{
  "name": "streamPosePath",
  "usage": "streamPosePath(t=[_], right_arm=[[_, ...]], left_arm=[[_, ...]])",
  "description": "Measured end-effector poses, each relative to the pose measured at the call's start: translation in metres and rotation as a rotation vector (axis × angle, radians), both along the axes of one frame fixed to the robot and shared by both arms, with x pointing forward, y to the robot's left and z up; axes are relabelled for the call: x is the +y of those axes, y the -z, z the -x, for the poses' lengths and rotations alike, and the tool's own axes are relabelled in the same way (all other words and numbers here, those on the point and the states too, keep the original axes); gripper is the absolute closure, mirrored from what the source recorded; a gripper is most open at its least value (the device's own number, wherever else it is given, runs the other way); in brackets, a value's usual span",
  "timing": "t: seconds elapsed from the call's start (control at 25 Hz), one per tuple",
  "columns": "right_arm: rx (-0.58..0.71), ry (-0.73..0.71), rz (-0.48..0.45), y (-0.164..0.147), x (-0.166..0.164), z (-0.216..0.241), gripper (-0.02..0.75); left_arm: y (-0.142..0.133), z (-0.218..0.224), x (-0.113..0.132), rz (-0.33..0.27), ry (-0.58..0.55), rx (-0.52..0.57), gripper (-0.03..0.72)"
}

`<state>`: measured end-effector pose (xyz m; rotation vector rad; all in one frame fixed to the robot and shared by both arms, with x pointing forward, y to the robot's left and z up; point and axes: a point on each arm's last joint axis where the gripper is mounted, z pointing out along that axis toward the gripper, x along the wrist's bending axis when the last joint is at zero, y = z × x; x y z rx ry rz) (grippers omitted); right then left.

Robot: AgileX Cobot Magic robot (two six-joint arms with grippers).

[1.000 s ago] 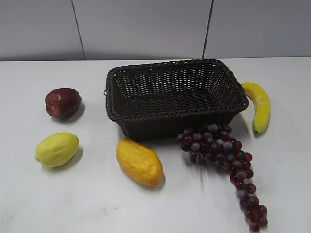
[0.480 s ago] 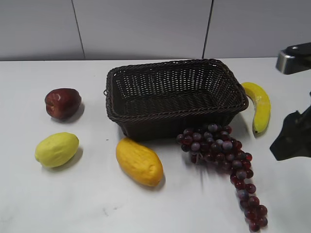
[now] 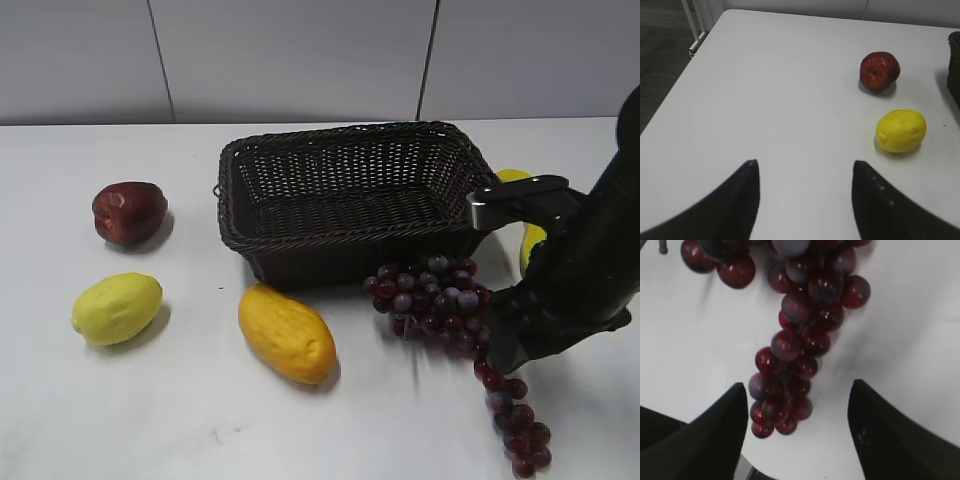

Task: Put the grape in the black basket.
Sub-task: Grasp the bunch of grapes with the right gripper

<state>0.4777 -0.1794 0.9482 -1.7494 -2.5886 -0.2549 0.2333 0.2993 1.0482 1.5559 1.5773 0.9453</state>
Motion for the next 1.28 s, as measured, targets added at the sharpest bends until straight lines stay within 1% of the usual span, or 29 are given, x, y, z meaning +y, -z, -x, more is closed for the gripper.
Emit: streamPosePath(t=[0.12, 0.44, 0.52, 0.56, 0.6, 0.68, 0.72, 0.8, 0.92, 1.0, 1.12, 1.28], right_arm=[[0.020, 0.026, -0.011, 0.016, 0.004, -0.006, 0.258], [0.101, 0.041, 0.028, 0.055, 0.007, -0.012, 0.266], [0.107, 0.044, 0.029, 0.058, 0.007, -0.013, 0.305], [0.106, 0.044, 0.029, 0.058, 0.007, -0.013, 0.342], [0.106, 0.045, 0.028, 0.058, 0.007, -0.013, 0.384], [0.106, 0.045, 0.028, 0.058, 0.007, -0.013, 0.512], [0.106, 0.045, 0.028, 0.058, 0.007, -0.013, 0.537], [0.102, 0.045, 0.026, 0.057, 0.007, -0.013, 0.536], [0.080, 0.043, 0.013, 0.045, 0.007, -0.011, 0.536], [0.054, 0.037, -0.001, 0.029, 0.006, -0.008, 0.536], [-0.020, 0.030, -0.038, -0.003, 0.003, -0.001, 0.540], [-0.175, 0.024, -0.115, -0.053, -0.004, 0.014, 0.544]], left_arm=[[0.000, 0.000, 0.000, 0.000, 0.000, 0.000, 0.136], [0.000, 0.000, 0.000, 0.000, 0.000, 0.000, 0.136], [0.000, 0.000, 0.000, 0.000, 0.000, 0.000, 0.136], [0.000, 0.000, 0.000, 0.000, 0.000, 0.000, 0.136], [0.000, 0.000, 0.000, 0.000, 0.000, 0.000, 0.136], [0.000, 0.000, 0.000, 0.000, 0.000, 0.000, 0.136], [0.000, 0.000, 0.000, 0.000, 0.000, 0.000, 0.136], [0.000, 0.000, 0.000, 0.000, 0.000, 0.000, 0.136], [0.000, 0.000, 0.000, 0.000, 0.000, 0.000, 0.136], [0.000, 0.000, 0.000, 0.000, 0.000, 0.000, 0.136], [0.000, 0.000, 0.000, 0.000, 0.000, 0.000, 0.136], [0.000, 0.000, 0.000, 0.000, 0.000, 0.000, 0.136]])
